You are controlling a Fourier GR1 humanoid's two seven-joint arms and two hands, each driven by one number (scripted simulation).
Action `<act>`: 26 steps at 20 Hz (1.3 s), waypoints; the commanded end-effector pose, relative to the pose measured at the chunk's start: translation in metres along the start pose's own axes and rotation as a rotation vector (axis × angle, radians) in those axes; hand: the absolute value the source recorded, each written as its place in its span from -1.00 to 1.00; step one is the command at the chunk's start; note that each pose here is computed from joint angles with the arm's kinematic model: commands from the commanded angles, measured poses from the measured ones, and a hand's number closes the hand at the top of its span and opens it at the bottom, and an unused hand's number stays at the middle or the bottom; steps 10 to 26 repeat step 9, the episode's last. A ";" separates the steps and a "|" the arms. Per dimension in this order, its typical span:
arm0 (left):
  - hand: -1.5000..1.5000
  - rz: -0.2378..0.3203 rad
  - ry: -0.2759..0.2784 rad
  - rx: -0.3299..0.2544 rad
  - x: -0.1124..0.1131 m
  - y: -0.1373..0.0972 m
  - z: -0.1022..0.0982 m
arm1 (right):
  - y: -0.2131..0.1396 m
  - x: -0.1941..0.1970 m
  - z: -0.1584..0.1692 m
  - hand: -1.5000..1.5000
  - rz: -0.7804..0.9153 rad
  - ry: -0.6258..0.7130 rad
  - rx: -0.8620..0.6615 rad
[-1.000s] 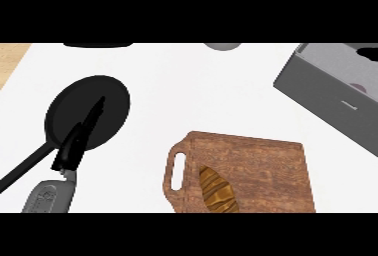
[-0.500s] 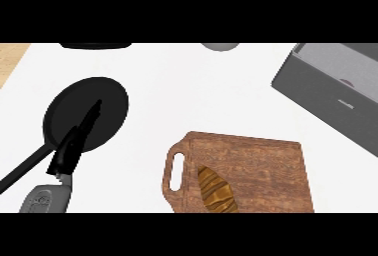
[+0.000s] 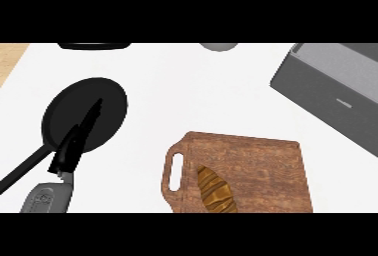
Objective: Pick the eggplant from the cutting board and place it in the cardboard box
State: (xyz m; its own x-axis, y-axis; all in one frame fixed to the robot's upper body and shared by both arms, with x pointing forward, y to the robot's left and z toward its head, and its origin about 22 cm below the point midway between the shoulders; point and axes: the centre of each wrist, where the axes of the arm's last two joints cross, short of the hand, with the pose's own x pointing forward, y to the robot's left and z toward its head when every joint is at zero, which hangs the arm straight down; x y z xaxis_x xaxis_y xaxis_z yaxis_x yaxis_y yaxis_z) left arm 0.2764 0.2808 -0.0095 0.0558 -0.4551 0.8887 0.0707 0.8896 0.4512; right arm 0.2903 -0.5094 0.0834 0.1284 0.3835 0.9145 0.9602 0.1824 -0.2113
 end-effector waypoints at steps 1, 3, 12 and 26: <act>0.00 -0.012 -0.017 0.008 0.012 0.009 0.000 | -0.030 -0.012 -0.007 -1.00 -0.028 -0.017 -0.033; 0.00 0.001 0.009 -0.005 -0.015 0.032 0.009 | -0.050 -0.040 0.000 -1.00 0.012 -0.017 -0.027; 0.00 0.006 0.008 -0.007 0.016 -0.007 0.003 | -0.067 -0.055 -0.004 -1.00 0.031 -0.026 -0.003; 0.00 0.006 0.008 -0.007 0.016 -0.007 0.003 | -0.067 -0.055 -0.004 -1.00 0.031 -0.026 -0.003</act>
